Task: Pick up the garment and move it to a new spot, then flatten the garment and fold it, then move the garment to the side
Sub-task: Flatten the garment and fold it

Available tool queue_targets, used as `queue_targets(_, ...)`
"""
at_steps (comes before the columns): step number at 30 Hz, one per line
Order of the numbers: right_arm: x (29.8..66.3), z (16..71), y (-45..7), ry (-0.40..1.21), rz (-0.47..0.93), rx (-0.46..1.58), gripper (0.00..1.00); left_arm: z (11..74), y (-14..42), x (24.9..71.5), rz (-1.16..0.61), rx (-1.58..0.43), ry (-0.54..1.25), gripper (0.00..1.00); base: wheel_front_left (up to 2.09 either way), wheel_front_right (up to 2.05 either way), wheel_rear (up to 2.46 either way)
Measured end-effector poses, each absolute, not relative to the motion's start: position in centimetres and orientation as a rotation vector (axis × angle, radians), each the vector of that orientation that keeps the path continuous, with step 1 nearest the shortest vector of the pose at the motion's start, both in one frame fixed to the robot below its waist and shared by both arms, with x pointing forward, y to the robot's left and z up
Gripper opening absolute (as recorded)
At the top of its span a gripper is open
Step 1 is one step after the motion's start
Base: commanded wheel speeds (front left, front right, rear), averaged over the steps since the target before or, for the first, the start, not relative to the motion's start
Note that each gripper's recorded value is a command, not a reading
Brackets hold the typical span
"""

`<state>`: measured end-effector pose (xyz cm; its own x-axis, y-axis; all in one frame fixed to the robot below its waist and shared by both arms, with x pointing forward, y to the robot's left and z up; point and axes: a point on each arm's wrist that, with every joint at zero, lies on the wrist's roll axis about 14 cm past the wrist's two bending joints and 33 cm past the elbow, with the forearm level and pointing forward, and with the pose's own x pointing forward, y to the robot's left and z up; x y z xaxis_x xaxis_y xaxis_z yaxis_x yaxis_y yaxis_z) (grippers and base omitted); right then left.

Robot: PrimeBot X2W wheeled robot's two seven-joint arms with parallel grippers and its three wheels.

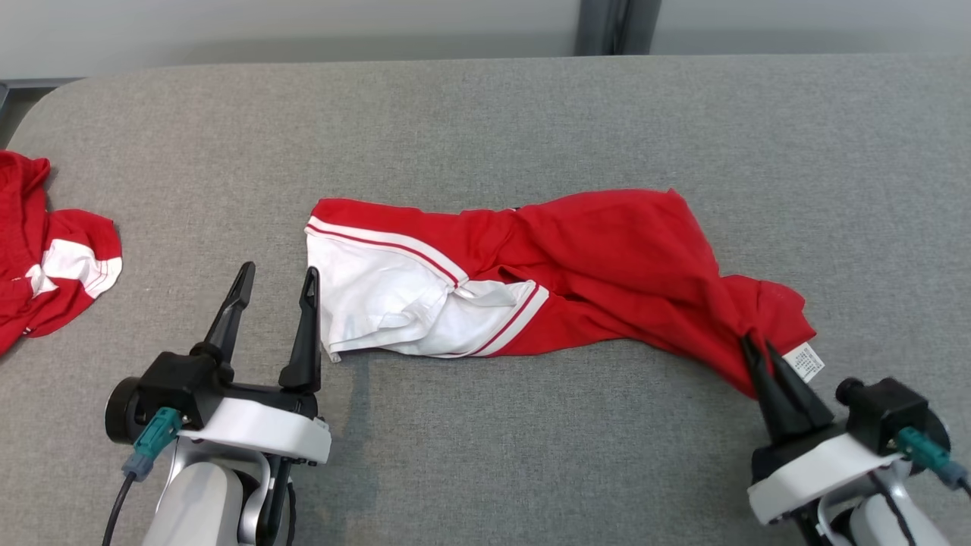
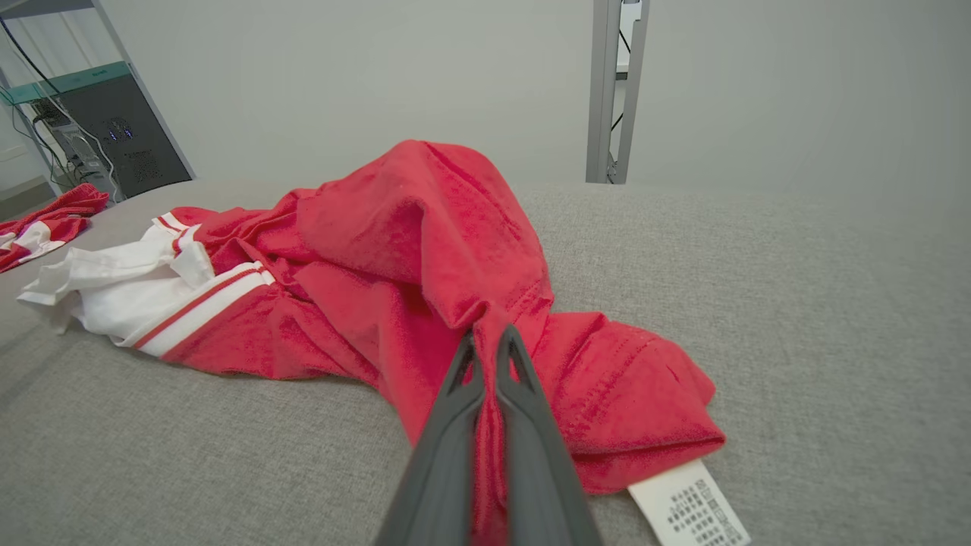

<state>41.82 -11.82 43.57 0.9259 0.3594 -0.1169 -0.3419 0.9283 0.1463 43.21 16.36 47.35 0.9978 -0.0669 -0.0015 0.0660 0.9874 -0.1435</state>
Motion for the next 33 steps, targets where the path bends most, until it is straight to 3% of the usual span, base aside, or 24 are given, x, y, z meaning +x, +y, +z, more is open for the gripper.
queue_targets(14,36.8,37.9,-10.0,0.349,0.330,0.201,0.01,47.5,16.3,42.4,-0.072,-0.132,0.009,1.00,0.00,0.00,0.00)
queue_targets(15,36.8,38.0,-9.9,0.347,0.328,0.210,0.27,47.5,16.4,42.2,-0.071,-0.131,0.010,1.00,0.00,0.00,0.00)
queue_targets(16,36.8,38.2,-9.8,0.341,0.328,0.213,0.45,47.4,16.4,42.1,-0.069,-0.130,0.012,1.00,0.00,0.00,0.00)
queue_targets(17,37.0,38.6,-9.7,0.327,0.325,0.220,0.76,47.5,16.4,42.0,-0.067,-0.130,0.012,1.00,0.00,0.00,0.00)
queue_targets(18,37.3,39.4,-9.7,0.301,0.321,0.230,1.00,47.6,16.5,41.9,-0.065,-0.130,0.009,1.00,0.00,0.00,0.00)
queue_targets(33,40.6,49.9,-14.6,-0.051,0.217,0.152,1.00,49.0,16.5,40.4,-0.054,-0.124,-0.026,1.00,0.00,0.00,0.00)
